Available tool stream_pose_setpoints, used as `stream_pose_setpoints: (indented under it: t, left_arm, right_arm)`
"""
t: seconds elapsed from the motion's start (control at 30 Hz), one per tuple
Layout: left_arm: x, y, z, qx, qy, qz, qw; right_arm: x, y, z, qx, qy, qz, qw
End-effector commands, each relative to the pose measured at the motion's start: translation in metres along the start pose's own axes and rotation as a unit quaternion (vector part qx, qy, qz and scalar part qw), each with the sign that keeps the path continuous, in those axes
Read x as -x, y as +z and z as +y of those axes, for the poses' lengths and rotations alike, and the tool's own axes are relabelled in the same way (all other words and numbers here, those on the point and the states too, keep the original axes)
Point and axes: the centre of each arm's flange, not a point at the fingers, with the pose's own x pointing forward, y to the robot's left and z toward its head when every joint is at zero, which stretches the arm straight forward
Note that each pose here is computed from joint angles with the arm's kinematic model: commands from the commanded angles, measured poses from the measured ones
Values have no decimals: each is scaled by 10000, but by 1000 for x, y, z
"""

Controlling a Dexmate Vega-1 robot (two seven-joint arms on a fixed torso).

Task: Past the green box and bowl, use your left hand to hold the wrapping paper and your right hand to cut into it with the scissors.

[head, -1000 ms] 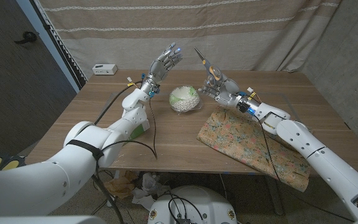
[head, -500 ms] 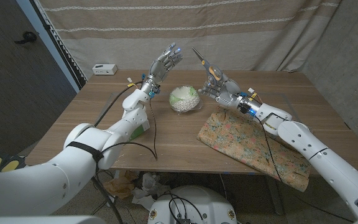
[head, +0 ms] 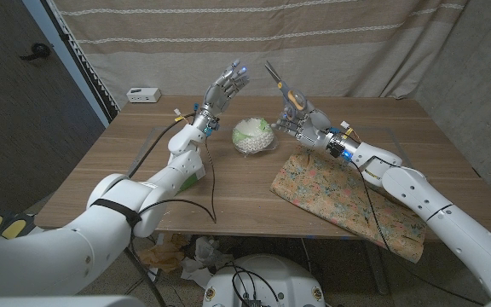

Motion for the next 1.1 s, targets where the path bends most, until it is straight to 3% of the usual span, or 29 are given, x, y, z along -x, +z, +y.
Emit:
stream_pose_setpoints:
  t: [0.03, 0.4, 0.6, 1.1]
  left_arm:
    - [5, 1, -1, -14, 2, -39, 10000]
    - [7, 3, 0, -23, -16, -55, 10000]
    - [8, 4, -1, -31, -18, -46, 10000]
    - [8, 4, -3, -32, -26, -27, 10000]
  right_arm:
    - [-1, -7, 1, -133, -156, 126, 9997]
    - [-4, -9, 5, -329, -138, 8, 9994]
    - [-7, -16, 10, -1020, 108, -262, 9944]
    - [-8, -15, 8, -979, 148, -394, 9943]
